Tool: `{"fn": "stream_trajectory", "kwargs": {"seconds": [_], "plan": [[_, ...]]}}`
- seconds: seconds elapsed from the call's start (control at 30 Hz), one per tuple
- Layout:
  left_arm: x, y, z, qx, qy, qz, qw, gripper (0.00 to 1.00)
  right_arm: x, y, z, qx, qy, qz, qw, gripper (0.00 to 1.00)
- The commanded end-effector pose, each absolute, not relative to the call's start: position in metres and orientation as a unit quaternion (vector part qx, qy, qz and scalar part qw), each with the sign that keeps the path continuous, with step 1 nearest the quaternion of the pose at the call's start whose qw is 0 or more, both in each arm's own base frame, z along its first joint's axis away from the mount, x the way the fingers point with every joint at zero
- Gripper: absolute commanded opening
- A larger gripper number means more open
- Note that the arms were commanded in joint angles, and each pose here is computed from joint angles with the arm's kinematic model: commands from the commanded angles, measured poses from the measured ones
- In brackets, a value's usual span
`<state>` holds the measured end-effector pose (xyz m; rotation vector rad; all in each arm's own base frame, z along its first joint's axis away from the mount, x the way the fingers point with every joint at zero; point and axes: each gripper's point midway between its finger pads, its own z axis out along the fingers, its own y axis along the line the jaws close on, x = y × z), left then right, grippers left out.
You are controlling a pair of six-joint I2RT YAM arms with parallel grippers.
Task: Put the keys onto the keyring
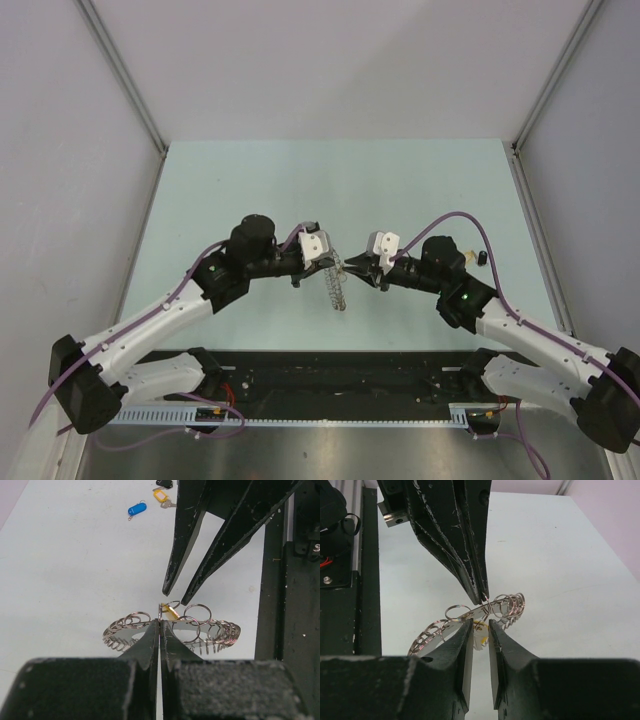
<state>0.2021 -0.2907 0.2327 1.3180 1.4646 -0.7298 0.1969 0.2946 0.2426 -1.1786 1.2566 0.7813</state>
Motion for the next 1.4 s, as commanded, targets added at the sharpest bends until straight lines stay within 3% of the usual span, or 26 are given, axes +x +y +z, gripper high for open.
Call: {"fn": "stream_trajectory", "kwargs": {"seconds": [0.0,0.83,1.03,1.37], "plan": [[0.203,-0.295,0.261,0.528,0.577,-0.312,0.540,0.00,0.205,0.297,0.266,-0.487,0.524,0.329,0.616,0.21],[0.205,-0.293,0.271,0.496,0.576,-0.321,0.565,0.01,0.207,0.303,0.266,-0.479,0.527,0.334,0.617,0.20],[0.208,-0.295,0.282,0.475,0.568,-0.328,0.587,0.00,0.206,0.303,0.268,-0.480,0.524,0.330,0.621,0.01],[0.213,-0.294,0.292,0.387,0.561,-0.371,0.631,0.00,0.199,0.314,0.269,-0.492,0.510,0.315,0.631,0.00]]}}
